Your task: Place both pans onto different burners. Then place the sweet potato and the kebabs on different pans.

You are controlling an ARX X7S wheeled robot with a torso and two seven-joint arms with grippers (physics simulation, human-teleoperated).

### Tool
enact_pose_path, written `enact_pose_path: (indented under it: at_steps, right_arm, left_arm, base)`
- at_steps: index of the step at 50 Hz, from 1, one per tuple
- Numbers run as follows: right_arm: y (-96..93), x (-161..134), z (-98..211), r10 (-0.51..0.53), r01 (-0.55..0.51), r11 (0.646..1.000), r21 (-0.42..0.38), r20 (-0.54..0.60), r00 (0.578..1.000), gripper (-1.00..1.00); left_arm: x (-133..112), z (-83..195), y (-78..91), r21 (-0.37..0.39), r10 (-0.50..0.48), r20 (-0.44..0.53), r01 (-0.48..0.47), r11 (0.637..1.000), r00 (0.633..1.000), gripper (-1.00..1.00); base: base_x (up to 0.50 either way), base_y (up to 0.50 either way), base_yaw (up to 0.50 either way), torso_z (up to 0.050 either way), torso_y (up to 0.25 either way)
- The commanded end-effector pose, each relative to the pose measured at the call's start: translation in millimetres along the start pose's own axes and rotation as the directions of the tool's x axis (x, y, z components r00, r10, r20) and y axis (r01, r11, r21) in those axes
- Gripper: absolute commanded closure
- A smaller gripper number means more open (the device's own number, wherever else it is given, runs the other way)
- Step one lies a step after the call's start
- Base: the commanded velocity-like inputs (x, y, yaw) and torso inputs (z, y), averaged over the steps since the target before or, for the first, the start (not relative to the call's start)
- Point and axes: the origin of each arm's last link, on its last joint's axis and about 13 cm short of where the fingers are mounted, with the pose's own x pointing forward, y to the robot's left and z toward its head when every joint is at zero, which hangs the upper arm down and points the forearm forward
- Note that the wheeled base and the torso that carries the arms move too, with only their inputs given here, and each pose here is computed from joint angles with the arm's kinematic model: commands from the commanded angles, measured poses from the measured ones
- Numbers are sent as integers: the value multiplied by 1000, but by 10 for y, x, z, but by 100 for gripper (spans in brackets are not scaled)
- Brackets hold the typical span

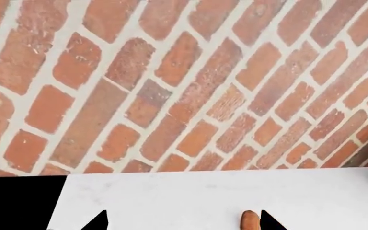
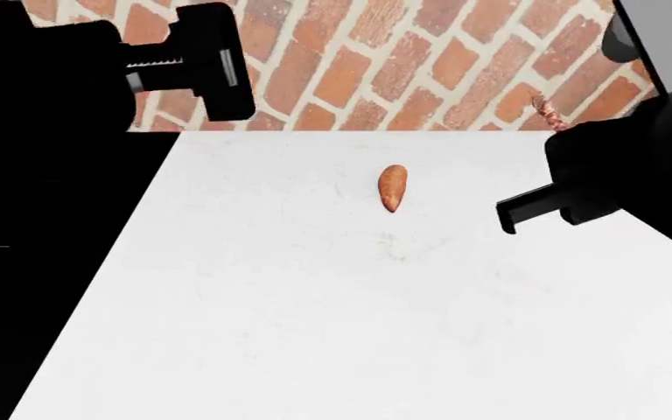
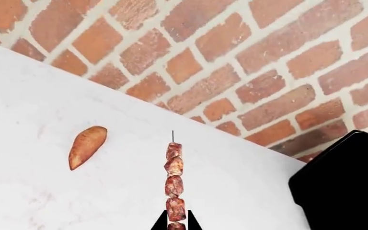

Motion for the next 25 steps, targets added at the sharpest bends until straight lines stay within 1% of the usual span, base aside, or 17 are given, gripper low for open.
enact_pose_path:
  at_steps: [1, 5, 11, 17, 22, 25]
  right_arm:
    - [-124, -224, 110, -34, 33, 999, 5, 55, 998, 100]
    - [-153, -256, 108, -37, 36, 999, 15, 69, 997, 100]
    - [-190, -341, 150, -42, 41, 999, 18, 99, 994, 100]
    - [-221, -429, 200, -47, 45, 999, 24, 130, 990, 100]
    - [-225, -435, 179, -46, 43, 999, 24, 134, 990, 100]
    - [-234, -438, 160, -48, 45, 999, 27, 133, 990, 100]
  left_arm:
    - [357, 8, -263, 0, -61, -18, 61, 998, 998, -100]
    - [481, -39, -324, 10, -67, -37, 67, 998, 997, -100]
    - [679, -212, -391, 35, -77, -91, 80, 996, 993, -100]
    - [857, -375, -491, 87, -88, -146, 101, 991, 985, -100]
    - [976, -440, -631, 165, -90, -166, 118, 979, 982, -100]
    - [1028, -497, -708, 178, -106, -174, 137, 974, 979, -100]
  base:
    - [0, 0, 0, 0, 0]
    - [0, 0, 0, 0, 0]
    - [0, 0, 0, 0, 0]
    - [0, 0, 0, 0, 0]
    - [0, 0, 0, 0, 0]
    - [0, 0, 0, 0, 0]
